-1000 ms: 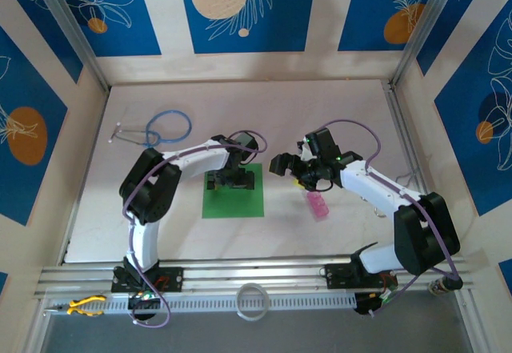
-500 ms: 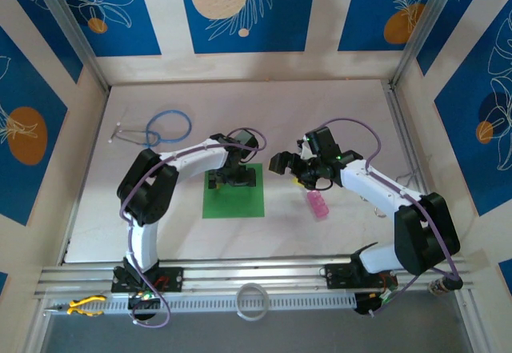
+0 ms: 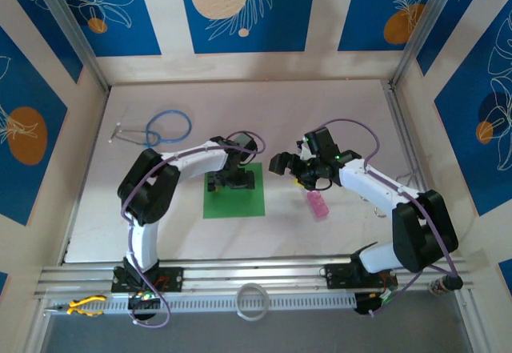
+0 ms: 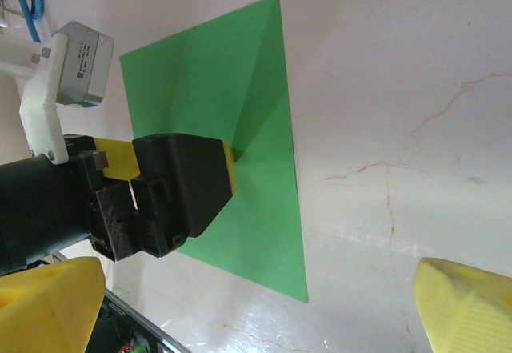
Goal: Fold a paper plane with a square sheet of paper (pick it up from the middle)
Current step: First fold the square sheet of paper in half at the center of the table, then hold the square sheet of paper at the center of the table.
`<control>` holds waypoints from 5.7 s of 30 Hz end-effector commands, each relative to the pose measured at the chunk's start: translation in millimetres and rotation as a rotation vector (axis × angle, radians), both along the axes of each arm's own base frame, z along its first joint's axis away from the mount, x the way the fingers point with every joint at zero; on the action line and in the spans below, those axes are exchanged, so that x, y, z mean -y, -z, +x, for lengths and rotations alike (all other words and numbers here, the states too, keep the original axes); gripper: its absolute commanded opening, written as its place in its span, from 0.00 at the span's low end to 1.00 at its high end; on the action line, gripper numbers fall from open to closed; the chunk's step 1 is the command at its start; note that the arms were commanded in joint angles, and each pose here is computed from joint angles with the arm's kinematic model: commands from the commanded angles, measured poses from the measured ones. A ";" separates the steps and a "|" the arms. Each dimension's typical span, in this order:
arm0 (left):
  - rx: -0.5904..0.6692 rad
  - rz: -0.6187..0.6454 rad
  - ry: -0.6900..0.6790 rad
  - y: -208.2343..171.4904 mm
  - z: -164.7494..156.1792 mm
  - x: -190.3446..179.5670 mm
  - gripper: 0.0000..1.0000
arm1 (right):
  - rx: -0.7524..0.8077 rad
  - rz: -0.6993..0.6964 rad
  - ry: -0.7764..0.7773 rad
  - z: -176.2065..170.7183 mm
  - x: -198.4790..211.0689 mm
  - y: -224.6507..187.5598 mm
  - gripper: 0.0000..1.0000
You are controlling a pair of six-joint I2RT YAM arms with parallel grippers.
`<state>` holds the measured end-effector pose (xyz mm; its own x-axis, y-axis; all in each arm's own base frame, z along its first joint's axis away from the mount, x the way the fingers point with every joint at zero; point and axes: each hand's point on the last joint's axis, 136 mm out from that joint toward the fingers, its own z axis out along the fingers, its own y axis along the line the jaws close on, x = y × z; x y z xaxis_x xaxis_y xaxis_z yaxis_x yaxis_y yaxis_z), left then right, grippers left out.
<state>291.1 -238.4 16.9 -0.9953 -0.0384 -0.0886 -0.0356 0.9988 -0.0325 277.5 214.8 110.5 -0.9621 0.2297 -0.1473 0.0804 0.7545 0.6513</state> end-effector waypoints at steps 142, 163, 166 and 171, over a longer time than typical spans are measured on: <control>0.044 -0.387 0.006 7.3 -11.3 40.9 0.72 | -0.242 0.186 -0.081 -2.6 -63.3 63.4 0.07; 0.103 -0.581 -0.001 -31.0 -5.4 47.0 0.68 | -0.370 -0.036 -0.028 -20.8 -40.4 117.8 0.06; 0.102 -0.593 -0.015 -29.4 -6.2 43.3 0.64 | -0.365 -0.030 -0.028 -19.6 -41.5 115.8 0.06; 0.096 -0.599 -0.039 -21.9 -8.0 38.1 0.55 | -0.370 -0.018 -0.032 -20.1 -43.4 114.4 0.06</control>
<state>284.9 -269.8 32.1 -0.9802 -0.1468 -0.1326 -0.0521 0.8383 -0.5426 271.8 273.1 15.1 -0.9742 0.1694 0.1493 0.2258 0.7289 0.6463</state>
